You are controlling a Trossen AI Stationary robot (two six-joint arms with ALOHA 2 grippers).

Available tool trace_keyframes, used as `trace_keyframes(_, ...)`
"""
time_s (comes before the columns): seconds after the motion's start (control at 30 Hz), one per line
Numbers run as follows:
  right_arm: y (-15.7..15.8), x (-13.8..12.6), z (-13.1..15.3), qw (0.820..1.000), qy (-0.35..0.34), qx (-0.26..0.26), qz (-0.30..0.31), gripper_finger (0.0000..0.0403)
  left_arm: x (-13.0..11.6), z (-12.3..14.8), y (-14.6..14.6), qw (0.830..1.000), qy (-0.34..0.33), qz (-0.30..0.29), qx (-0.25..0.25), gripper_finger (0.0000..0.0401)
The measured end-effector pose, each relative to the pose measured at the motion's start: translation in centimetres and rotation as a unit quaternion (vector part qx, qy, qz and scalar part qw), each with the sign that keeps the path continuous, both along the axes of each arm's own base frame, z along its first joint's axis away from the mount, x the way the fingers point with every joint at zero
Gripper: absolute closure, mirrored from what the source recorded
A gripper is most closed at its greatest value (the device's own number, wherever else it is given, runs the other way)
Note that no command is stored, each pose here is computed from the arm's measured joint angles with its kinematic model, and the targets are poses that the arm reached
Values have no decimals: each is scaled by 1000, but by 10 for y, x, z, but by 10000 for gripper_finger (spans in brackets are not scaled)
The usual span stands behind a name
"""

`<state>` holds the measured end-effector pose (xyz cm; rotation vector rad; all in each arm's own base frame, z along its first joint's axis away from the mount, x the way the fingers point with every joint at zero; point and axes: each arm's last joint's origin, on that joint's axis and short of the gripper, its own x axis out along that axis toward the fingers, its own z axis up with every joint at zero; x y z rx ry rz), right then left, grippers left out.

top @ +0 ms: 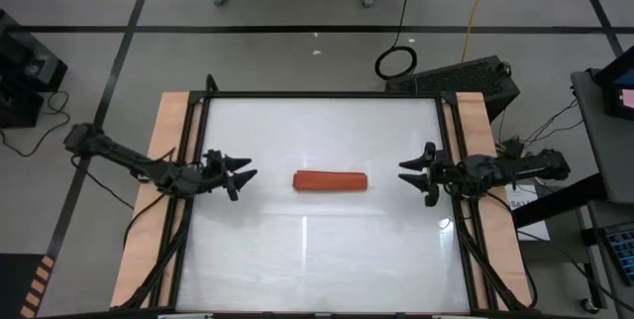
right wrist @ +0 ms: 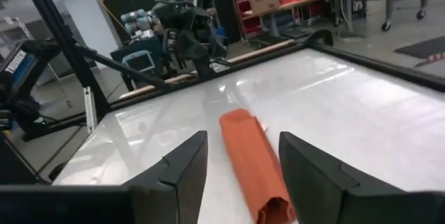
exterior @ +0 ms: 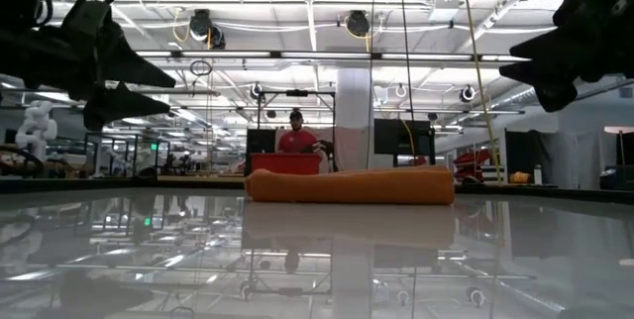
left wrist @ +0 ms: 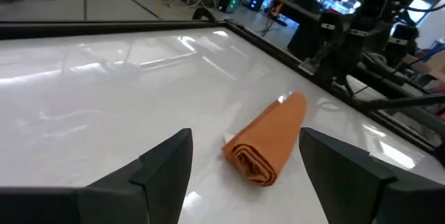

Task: Roll towel into tight, uniform cylinder
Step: Return to Home Position

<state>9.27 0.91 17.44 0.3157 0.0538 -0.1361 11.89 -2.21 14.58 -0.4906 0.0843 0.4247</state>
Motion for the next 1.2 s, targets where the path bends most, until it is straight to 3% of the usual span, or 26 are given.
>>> trace_keyframes(0.57, 0, 0, -1, 996, 14, -85, 6, 234, -3, -3, -7, 999, 26, -16, 41, 134)
trace_keyframes(1.2, 0, 0, -1, 997, 14, -81, 5, 234, -3, -3, -7, 999, 27, -23, 40, 134)
